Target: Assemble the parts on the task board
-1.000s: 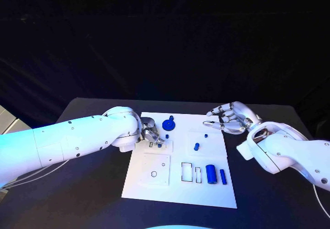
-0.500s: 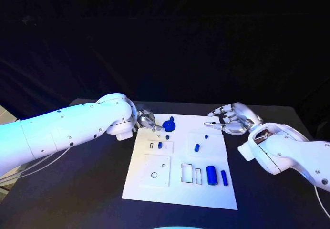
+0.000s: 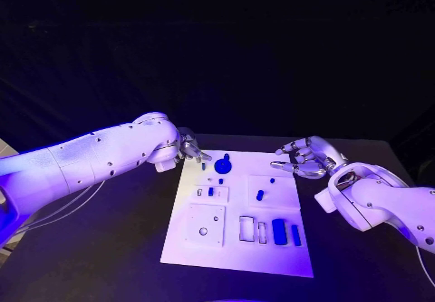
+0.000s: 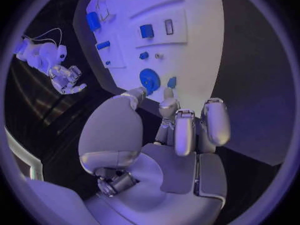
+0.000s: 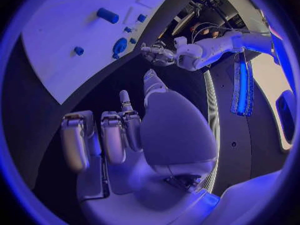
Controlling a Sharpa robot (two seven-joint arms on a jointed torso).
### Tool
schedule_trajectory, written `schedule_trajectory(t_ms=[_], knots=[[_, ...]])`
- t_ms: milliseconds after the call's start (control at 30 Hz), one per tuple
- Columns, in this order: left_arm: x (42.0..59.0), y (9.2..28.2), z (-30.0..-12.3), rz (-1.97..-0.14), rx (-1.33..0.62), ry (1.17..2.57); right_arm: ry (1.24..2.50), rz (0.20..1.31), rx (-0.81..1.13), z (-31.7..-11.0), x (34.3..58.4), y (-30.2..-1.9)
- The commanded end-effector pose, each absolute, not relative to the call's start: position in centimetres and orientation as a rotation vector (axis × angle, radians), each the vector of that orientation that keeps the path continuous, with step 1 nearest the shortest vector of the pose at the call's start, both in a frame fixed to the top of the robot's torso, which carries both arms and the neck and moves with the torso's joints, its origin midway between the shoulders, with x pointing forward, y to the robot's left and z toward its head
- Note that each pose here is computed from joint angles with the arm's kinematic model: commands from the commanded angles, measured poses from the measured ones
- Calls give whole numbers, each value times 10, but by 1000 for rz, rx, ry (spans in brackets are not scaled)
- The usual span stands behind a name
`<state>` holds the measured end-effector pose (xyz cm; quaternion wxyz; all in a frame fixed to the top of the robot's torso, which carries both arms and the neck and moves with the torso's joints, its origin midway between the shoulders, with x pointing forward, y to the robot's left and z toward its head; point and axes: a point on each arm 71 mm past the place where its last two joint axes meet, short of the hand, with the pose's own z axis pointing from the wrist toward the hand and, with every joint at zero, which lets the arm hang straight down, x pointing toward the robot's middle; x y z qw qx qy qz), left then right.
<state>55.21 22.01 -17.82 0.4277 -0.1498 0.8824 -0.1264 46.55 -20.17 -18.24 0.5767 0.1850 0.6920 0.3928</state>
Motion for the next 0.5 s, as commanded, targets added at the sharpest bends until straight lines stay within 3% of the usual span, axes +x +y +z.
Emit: schedule_trajectory(t_ms=[33,500], knots=[[556,219,-182,-308,-336,2239,1621,926,417,-182,465,-201],[571,219,-192,-248,-327,2242,1622,928,415,-182,465,-199]])
